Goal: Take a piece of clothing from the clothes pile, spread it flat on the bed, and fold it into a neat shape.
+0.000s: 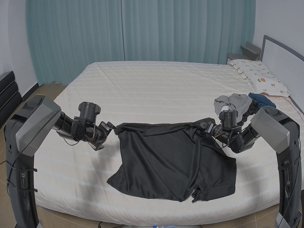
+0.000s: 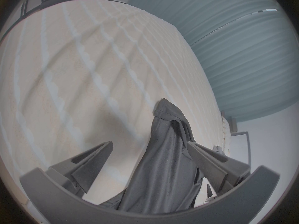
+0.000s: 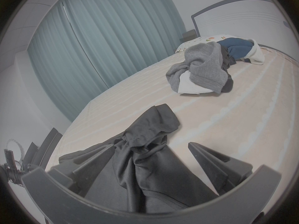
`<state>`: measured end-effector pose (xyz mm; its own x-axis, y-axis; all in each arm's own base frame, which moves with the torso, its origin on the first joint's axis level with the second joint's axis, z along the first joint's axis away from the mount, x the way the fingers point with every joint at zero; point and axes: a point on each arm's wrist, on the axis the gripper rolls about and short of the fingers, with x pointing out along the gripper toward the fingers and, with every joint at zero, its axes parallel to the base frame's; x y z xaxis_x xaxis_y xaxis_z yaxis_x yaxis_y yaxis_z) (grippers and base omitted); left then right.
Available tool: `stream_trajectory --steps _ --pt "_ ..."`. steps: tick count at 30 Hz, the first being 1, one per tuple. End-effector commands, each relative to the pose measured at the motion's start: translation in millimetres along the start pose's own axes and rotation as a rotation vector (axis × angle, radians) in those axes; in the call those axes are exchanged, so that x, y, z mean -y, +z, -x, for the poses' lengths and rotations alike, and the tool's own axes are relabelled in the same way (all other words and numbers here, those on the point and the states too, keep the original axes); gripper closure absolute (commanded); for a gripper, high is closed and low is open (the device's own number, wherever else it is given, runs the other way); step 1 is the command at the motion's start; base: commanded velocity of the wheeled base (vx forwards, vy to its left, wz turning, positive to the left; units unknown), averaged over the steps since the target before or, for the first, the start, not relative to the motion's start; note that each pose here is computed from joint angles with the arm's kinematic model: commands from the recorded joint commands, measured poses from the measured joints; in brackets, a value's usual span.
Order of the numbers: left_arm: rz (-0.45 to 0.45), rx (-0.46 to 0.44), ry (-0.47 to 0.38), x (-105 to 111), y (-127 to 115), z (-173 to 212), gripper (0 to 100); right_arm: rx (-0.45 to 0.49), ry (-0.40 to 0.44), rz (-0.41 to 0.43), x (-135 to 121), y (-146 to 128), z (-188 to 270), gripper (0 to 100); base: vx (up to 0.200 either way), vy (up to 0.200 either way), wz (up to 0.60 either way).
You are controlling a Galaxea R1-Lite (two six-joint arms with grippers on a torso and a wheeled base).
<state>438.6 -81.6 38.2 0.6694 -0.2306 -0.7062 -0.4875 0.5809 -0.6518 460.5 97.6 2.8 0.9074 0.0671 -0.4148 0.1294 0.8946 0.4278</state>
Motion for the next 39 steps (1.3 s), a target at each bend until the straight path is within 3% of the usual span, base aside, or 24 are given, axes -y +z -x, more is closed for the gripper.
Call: stream_trajectory --steps 1,3,4,12,18,21,25,28,29,33,39 --pt "0.047 0.002 -0.057 -13.5 -11.6 23.9 0 -0.014 -0.005 0.000 -5.5 -2.1 -27.6 0 0.000 0.000 0.00" --pt "0.060 0.002 -0.067 -18.6 -17.5 24.8 0 -0.029 -0.012 -0.005 -6.6 -3.8 -35.5 0 0.000 0.000 0.00" --pt "0.066 0.003 -0.075 -20.5 -19.3 25.5 0 -0.035 -0.017 -0.012 -7.0 -5.7 -40.0 100 0.000 0.000 0.00" --pt "0.069 0.012 -0.107 -26.7 -25.3 22.9 0 -0.023 -0.021 -0.026 -15.0 -5.2 -66.1 100 0.000 0.000 0.00" --pt "0.070 0.010 -0.097 -29.0 -26.4 21.9 0 0.109 -0.040 -0.126 -22.1 16.1 -79.1 100 0.000 0.000 0.00" --pt "0.067 0.007 -0.089 -31.4 -28.4 21.8 0 0.167 0.006 -0.170 -26.6 27.2 -76.2 100 0.000 0.000 0.00" --pt "0.065 0.005 -0.085 -32.6 -29.7 21.8 0 0.241 0.062 -0.180 -28.3 31.3 -77.2 100 0.000 0.000 0.00" --pt "0.064 0.003 -0.080 -33.5 -30.8 21.7 0 0.243 0.056 -0.181 -25.4 27.8 -79.6 100 0.000 0.000 0.00" --pt "0.064 0.003 -0.079 -33.6 -31.6 22.1 0 0.239 0.055 -0.180 -25.3 27.5 -79.7 0 0.000 0.000 0.00" --pt "0.052 0.011 -0.074 -37.2 -36.0 22.2 0 0.163 -0.033 -0.152 -9.9 21.4 -83.7 0 0.000 0.000 0.00" --pt "0.043 0.023 -0.107 -39.3 -39.9 22.9 0 0.138 -0.080 -0.162 3.5 47.0 -61.5 0 0.000 0.000 0.00"
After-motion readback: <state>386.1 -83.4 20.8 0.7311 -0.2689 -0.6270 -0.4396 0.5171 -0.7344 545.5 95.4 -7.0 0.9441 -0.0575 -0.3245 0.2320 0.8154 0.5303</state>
